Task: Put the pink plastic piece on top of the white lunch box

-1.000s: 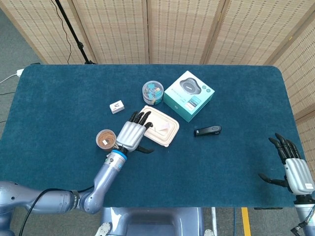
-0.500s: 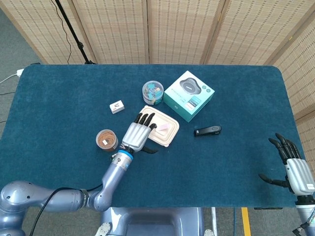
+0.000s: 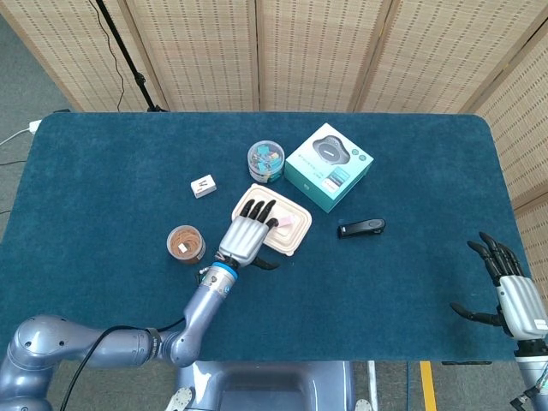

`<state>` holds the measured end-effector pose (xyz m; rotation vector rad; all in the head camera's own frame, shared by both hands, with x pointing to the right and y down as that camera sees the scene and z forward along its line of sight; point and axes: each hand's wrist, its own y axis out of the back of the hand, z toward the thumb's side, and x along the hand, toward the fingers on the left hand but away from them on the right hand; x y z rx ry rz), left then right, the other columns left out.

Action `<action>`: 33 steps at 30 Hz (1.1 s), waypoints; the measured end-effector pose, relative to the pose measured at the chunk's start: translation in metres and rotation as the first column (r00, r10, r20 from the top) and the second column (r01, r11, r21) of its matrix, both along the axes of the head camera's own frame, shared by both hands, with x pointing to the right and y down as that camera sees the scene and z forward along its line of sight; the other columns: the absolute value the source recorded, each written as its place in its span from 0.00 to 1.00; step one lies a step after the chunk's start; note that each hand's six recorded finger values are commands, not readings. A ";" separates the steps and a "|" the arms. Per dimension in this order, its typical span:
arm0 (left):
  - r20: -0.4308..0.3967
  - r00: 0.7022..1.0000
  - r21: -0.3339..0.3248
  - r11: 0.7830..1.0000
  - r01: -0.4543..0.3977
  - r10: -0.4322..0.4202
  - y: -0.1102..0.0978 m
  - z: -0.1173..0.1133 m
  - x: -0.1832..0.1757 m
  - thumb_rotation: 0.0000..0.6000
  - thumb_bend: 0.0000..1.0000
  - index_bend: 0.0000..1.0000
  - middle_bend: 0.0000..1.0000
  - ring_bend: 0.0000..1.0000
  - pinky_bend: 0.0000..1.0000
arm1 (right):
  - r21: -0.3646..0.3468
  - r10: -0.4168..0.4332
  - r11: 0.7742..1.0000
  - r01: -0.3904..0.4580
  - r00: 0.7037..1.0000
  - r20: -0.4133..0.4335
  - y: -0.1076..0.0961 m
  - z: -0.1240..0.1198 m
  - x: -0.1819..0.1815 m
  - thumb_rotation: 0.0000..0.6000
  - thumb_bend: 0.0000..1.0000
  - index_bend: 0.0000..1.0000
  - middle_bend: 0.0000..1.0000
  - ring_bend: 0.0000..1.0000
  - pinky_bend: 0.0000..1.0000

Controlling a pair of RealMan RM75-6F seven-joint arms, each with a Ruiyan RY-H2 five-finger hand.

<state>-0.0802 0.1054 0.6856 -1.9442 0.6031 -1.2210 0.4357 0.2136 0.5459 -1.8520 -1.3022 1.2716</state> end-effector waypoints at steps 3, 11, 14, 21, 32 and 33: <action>0.006 1.000 0.002 1.000 0.000 0.000 0.000 0.001 0.000 0.58 0.00 0.28 0.00 0.00 0.00 | 0.001 0.001 1.000 -0.001 1.000 0.003 0.000 -0.001 0.000 1.00 0.00 0.11 0.00 0.00 0.00; 0.020 1.000 -0.004 1.000 0.012 -0.012 -0.001 0.007 -0.005 0.58 0.00 0.28 0.00 0.00 0.00 | -0.011 0.008 1.000 -0.008 1.000 0.021 -0.001 0.000 0.001 1.00 0.00 0.11 0.00 0.00 0.00; 0.021 1.000 -0.006 1.000 0.022 -0.022 -0.003 0.008 -0.007 0.58 0.00 0.28 0.00 0.00 0.00 | -0.014 0.007 1.000 -0.007 1.000 0.023 0.000 0.000 0.001 1.00 0.00 0.11 0.00 0.00 0.00; 0.025 0.999 -0.020 0.999 0.031 -0.031 -0.004 0.012 -0.015 0.58 0.00 0.28 0.00 0.00 0.00 | -0.017 0.009 1.000 -0.008 1.000 0.025 0.000 0.001 0.001 1.00 0.00 0.11 0.00 0.00 0.00; 0.004 1.000 -0.018 1.000 -0.001 0.001 0.003 0.008 -0.013 0.58 0.00 0.28 0.00 0.00 0.00 | -0.017 0.012 1.000 -0.012 0.999 0.030 0.000 0.000 0.000 1.00 0.00 0.11 0.00 0.00 0.00; 0.002 1.000 -0.017 1.000 -0.004 0.004 0.004 0.008 -0.013 0.58 0.00 0.28 0.00 0.00 0.00 | -0.017 0.012 1.000 -0.012 0.999 0.030 0.000 0.000 0.001 1.00 0.00 0.11 0.00 0.00 0.00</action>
